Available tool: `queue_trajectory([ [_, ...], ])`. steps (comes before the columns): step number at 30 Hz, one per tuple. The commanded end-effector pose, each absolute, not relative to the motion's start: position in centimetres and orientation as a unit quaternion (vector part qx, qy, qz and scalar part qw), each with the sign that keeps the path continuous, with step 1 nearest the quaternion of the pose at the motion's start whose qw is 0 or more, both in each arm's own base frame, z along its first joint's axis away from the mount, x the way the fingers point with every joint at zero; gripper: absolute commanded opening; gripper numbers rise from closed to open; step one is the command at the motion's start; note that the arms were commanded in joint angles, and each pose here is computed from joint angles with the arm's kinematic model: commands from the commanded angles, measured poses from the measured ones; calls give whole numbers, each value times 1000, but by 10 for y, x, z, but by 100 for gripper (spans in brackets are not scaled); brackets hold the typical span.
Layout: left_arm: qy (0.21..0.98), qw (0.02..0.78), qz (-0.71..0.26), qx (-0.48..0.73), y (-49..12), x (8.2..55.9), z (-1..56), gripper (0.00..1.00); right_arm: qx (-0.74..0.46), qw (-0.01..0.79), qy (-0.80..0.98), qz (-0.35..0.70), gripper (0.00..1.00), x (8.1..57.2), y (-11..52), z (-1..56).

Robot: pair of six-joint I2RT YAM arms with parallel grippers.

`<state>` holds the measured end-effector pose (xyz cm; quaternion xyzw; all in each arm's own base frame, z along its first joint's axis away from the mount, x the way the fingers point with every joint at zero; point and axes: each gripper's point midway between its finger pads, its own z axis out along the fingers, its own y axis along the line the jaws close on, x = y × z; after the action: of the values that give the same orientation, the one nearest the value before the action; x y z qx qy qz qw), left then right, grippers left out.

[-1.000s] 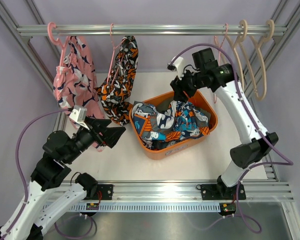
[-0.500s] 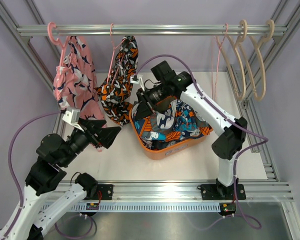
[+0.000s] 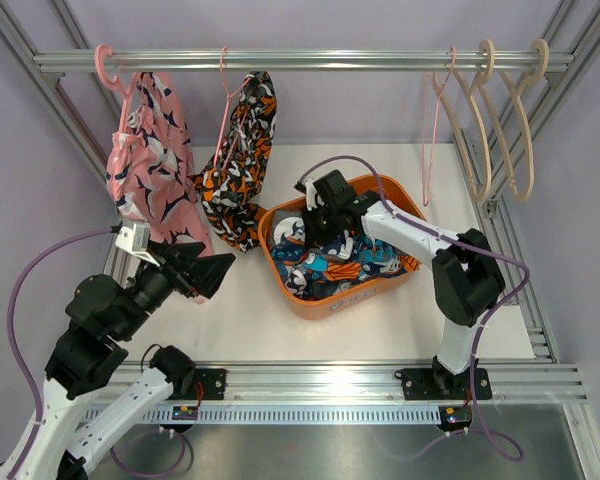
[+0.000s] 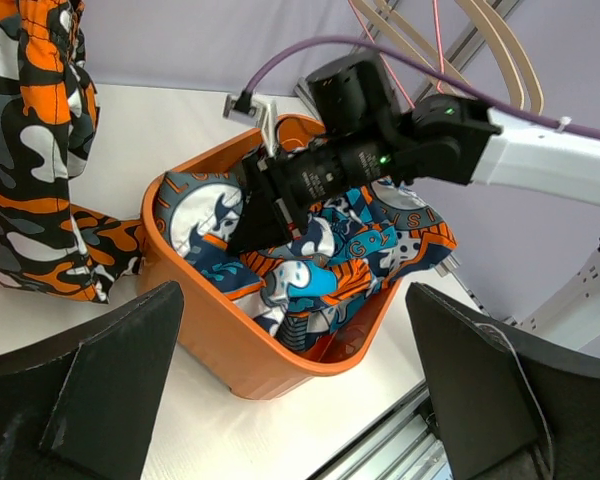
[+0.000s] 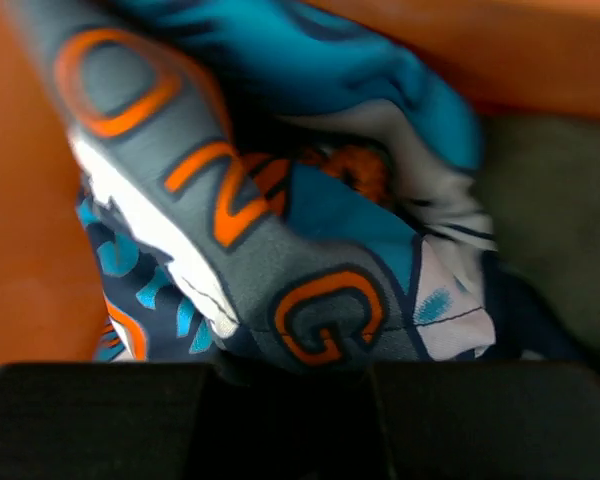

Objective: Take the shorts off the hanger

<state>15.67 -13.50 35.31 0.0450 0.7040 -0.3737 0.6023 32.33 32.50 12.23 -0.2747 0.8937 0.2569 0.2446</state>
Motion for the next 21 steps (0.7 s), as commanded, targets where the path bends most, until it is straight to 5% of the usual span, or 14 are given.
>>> queue_trajectory([
  [1,684,619,-385,40,-138,162,374,99,-227,268,922,162,17,352,293,79],
  [8,701,604,-375,46,-144,170,360,99,-298,312,888,158,28,354,288,93],
  [13,708,599,-372,43,-144,170,350,99,-393,382,804,230,51,331,291,213],
  [17,702,604,-375,37,-141,168,353,99,-444,425,746,255,79,306,273,296],
  [20,700,607,-374,33,-137,165,355,99,-414,446,755,245,82,300,252,335],
  [21,699,610,-373,34,-135,163,357,99,-402,450,761,239,94,301,247,341],
])
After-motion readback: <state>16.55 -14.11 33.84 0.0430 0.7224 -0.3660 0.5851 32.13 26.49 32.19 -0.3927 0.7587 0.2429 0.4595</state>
